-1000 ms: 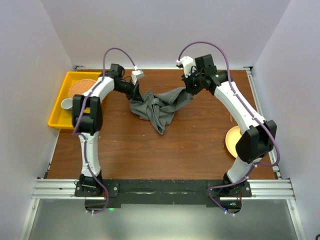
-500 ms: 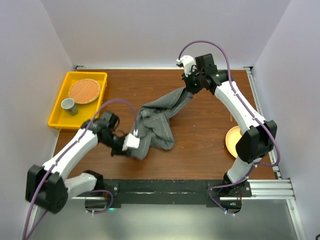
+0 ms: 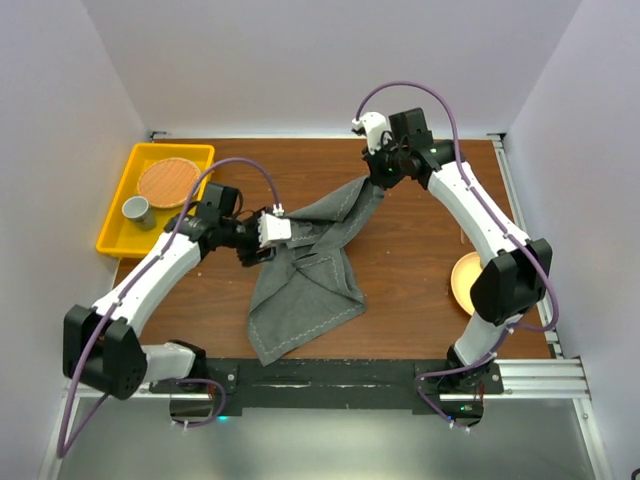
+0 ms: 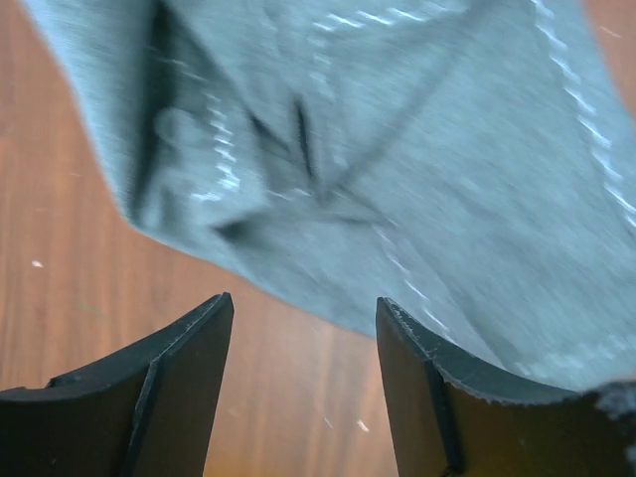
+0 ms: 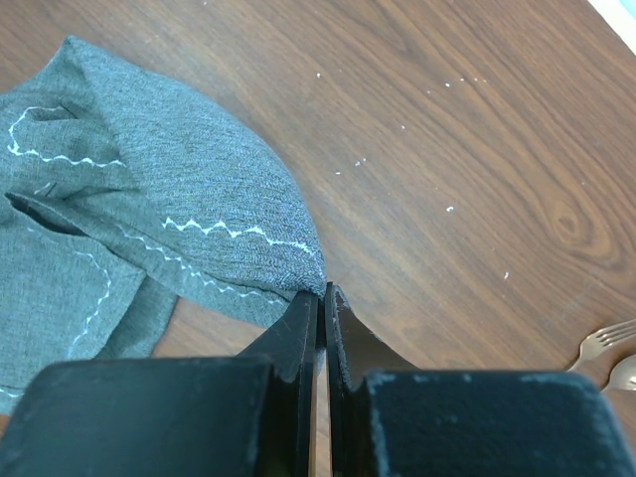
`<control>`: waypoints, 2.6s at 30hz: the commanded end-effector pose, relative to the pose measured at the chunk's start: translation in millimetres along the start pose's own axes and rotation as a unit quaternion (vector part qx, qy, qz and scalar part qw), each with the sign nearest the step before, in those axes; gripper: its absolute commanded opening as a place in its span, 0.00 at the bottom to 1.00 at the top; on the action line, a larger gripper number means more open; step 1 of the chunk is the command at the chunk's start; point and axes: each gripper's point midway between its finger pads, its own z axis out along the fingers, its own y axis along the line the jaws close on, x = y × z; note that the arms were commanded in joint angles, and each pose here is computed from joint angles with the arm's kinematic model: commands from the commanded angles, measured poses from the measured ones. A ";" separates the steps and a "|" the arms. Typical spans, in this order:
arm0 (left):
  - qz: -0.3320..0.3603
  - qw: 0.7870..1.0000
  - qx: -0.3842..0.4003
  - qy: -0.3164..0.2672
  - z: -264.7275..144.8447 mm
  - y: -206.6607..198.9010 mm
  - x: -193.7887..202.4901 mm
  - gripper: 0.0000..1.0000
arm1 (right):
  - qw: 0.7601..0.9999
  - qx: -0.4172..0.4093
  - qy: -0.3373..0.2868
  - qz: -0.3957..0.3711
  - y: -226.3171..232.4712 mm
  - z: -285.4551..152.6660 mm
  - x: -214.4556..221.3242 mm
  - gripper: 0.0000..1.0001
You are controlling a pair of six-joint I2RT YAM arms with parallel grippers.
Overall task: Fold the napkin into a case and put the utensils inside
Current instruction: Pick up the crumpled napkin from the center of the board, then flatten out the crumpled napkin at the center of the board.
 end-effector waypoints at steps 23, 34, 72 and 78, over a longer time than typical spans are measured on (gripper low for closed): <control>0.289 0.942 -0.171 0.009 100.7 47.4 -1.1 0.62 | 0.999 -0.025 0.015 0.018 3.1 19.6 -0.1 0.00; 0.192 0.955 -0.227 0.004 85.6 88.2 -19.2 0.00 | 1.000 -0.020 0.022 0.010 0.7 20.5 4.8 0.00; -0.005 0.860 -0.444 -0.254 -296.3 108.0 -210.3 0.00 | 0.946 0.131 -0.242 -0.174 -12.6 -259.7 -105.1 0.00; 0.039 0.856 -0.429 -0.287 -322.0 54.4 -231.1 0.00 | 0.927 0.130 -0.294 -0.194 17.7 -327.9 -80.3 0.00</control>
